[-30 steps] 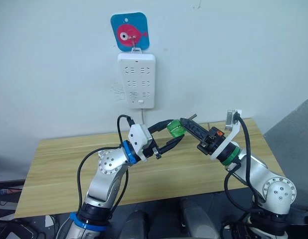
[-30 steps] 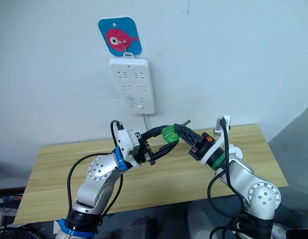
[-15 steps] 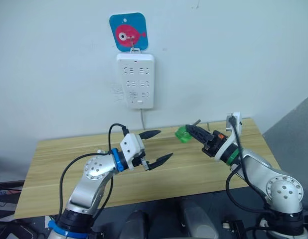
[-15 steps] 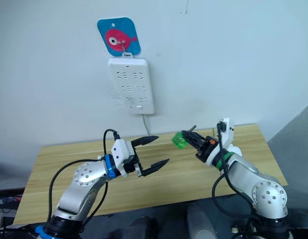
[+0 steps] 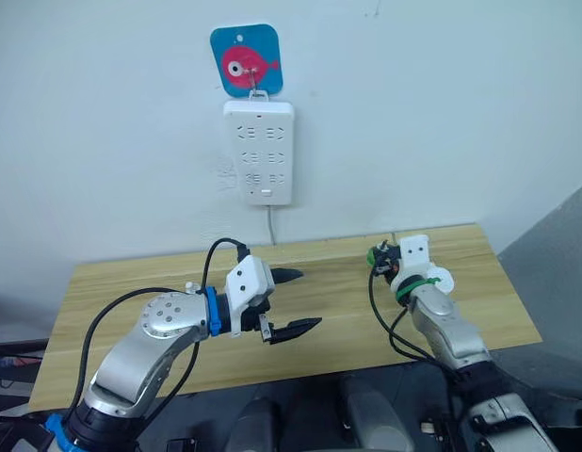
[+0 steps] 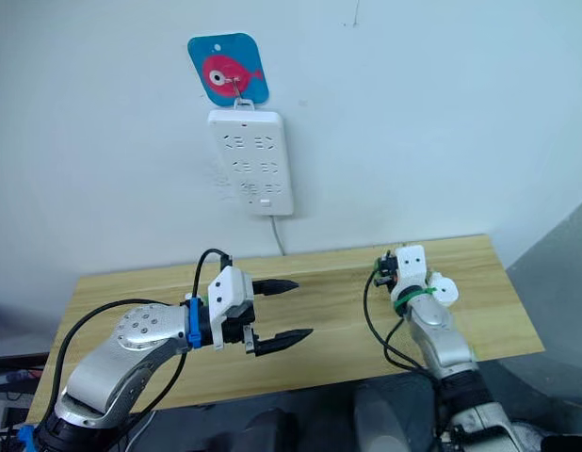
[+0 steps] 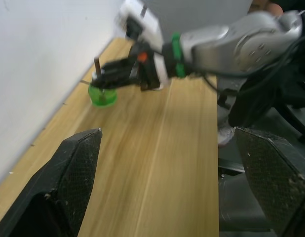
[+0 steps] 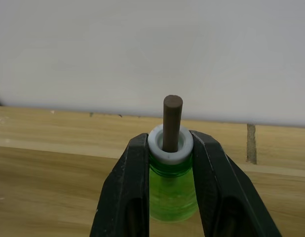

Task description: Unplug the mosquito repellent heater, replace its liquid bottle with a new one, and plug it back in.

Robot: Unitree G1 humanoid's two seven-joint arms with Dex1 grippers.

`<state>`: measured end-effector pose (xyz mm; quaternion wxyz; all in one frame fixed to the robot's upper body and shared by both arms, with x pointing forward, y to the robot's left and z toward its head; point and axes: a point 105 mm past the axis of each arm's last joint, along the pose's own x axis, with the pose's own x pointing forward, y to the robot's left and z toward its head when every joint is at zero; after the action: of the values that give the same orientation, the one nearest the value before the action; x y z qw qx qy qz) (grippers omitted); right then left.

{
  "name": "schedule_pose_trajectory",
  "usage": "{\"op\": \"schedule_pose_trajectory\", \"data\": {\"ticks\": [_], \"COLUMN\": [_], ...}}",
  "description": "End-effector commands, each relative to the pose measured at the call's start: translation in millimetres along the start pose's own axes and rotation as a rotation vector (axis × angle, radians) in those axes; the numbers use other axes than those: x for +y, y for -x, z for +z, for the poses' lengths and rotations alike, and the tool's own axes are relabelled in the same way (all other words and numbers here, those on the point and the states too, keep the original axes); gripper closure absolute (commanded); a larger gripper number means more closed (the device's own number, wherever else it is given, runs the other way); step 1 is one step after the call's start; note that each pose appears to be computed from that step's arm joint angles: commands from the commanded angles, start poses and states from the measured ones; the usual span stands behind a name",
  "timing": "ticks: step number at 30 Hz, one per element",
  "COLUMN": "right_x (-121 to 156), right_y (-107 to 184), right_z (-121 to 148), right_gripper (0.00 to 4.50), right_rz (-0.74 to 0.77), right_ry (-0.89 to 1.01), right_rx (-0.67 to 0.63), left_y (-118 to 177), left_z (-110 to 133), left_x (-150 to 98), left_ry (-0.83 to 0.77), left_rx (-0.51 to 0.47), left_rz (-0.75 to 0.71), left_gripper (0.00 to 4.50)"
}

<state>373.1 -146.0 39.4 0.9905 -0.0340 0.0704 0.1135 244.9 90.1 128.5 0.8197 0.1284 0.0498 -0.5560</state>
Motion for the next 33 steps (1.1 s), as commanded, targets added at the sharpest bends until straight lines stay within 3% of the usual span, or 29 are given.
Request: {"op": "schedule_pose_trajectory", "data": {"ticks": [1, 5, 11, 16, 19, 22, 26, 33], "right_x": [-13.1, -16.6, -9.1, -13.2, -3.9, 21.9, 51.2, 77.9], "right_y": [-4.5, -5.7, 2.0, 22.3, 47.8, 77.7, 105.1, 113.9], "right_z": [7.1, 2.1, -1.6, 14.0, 35.3, 48.7, 57.8, 65.5], "right_gripper": [3.68, 3.68, 1.70, 0.03, 0.03, 0.03, 0.03, 0.03], "right_rz": [-0.037, -0.038, -0.027, -0.052, 0.032, 0.241, 0.486, 0.678], "right_ry": [0.015, -0.034, -0.053, -0.040, 0.014, 0.055, 0.148, 0.340], "right_rx": [-0.053, -0.051, -0.058, -0.114, -0.159, -0.134, -0.051, -0.016], "left_y": [5.8, 8.5, 10.4, 27.8, 47.5, 74.0, 124.3, 142.3], "left_z": [9.3, 7.5, 3.9, -5.5, -22.5, -39.3, -73.2, -118.0], "left_x": [-4.9, -4.5, 0.1, 8.4, 13.4, 12.5, 37.7, 39.7], "left_ry": [-0.037, -0.046, -0.063, -0.083, -0.003, 0.076, 0.119, 0.232], "left_rx": [-0.017, -0.019, -0.023, -0.015, 0.018, 0.023, 0.119, 0.243], "left_rz": [0.007, 0.042, 0.084, 0.171, 0.305, 0.442, 0.786, 0.890], "left_gripper": [0.00, 0.00, 0.00, 0.00, 0.00, 0.00, 0.00, 0.00]}}
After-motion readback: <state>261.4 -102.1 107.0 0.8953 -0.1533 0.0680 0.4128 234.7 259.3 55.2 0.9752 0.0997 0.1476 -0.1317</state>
